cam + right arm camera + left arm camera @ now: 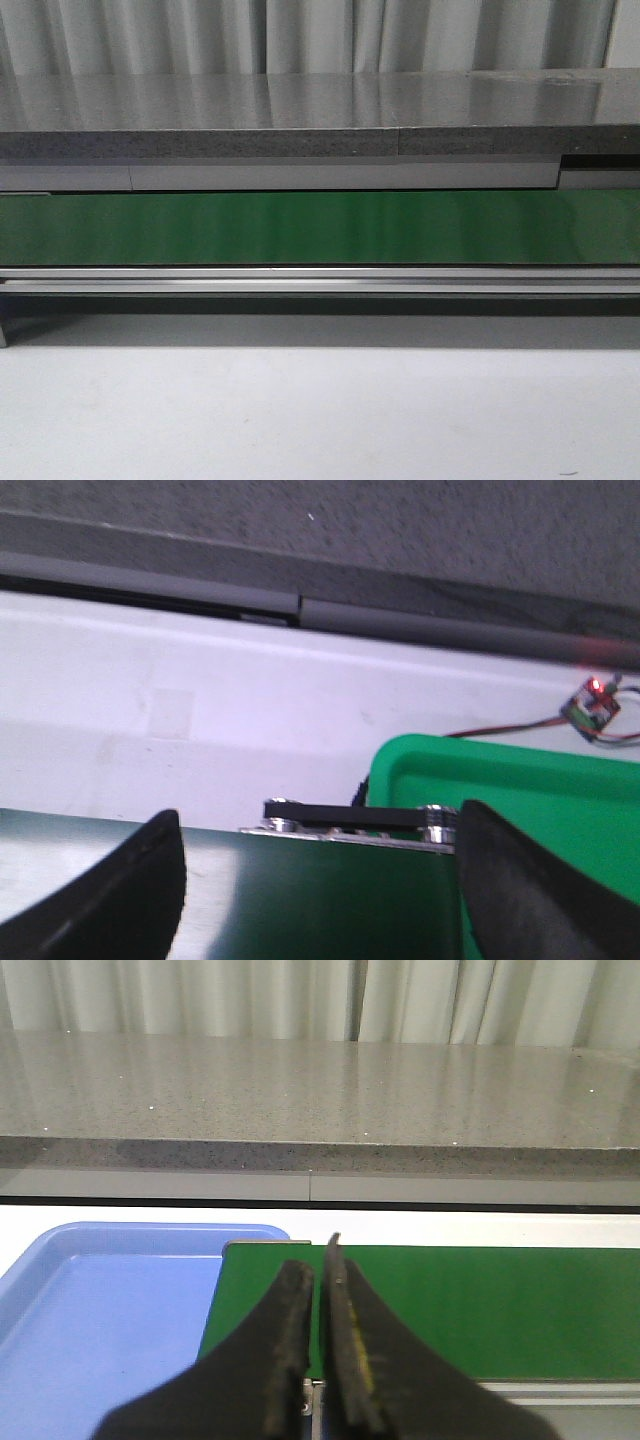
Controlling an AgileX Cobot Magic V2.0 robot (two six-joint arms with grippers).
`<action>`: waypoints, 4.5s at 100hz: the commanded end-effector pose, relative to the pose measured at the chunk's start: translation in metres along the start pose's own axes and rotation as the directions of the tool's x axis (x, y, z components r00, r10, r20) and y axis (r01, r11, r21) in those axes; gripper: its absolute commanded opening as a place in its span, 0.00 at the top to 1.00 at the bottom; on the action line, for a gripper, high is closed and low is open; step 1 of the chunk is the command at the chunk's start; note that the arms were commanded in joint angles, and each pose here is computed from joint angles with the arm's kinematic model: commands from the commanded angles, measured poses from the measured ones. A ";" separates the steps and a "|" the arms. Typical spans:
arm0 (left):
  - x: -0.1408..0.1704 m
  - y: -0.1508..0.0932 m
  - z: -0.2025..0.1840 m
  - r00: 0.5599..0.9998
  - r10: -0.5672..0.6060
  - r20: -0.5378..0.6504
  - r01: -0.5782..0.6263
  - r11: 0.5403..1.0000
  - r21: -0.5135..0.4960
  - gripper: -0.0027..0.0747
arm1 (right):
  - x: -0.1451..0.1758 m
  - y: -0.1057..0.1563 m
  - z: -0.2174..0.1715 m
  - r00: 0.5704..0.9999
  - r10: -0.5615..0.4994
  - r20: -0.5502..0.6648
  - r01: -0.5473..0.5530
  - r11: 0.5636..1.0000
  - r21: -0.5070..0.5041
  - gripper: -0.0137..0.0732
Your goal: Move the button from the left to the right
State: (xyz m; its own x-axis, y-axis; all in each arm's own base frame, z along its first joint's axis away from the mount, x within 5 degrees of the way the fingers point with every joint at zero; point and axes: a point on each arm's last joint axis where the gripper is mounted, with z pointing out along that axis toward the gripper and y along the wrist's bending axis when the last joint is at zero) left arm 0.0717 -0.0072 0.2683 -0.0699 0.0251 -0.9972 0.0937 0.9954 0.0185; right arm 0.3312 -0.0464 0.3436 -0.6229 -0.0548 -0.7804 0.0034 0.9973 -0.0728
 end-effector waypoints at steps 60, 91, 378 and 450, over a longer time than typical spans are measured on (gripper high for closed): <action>-0.016 0.001 -0.001 0.995 -0.013 0.100 0.013 1.000 -0.004 0.96 | 0.112 0.052 -0.133 0.857 -0.068 0.512 0.086 0.996 -0.012 0.24; -0.016 0.001 -0.001 0.995 -0.013 0.100 0.013 1.000 -0.004 0.96 | 0.172 0.053 -0.164 0.816 -0.066 0.574 0.088 0.996 -0.011 0.37; -0.016 0.001 -0.001 0.995 -0.013 0.100 0.013 1.000 -0.004 0.96 | 0.278 0.059 -0.131 0.733 0.017 0.681 0.026 0.998 -0.054 0.92; -0.016 0.001 -0.001 0.995 -0.013 0.100 0.013 1.000 -0.004 0.96 | 0.278 0.059 -0.131 0.733 0.017 0.681 0.026 0.998 -0.054 0.92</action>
State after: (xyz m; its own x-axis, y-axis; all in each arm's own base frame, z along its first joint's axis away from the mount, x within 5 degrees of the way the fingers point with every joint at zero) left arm 0.0717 -0.0072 0.2683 -0.0699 0.0251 -0.9972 0.0937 0.9954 0.0185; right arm 0.0569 0.0028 0.1956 -0.0209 -0.0612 -0.9979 -0.0548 0.9967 -0.0600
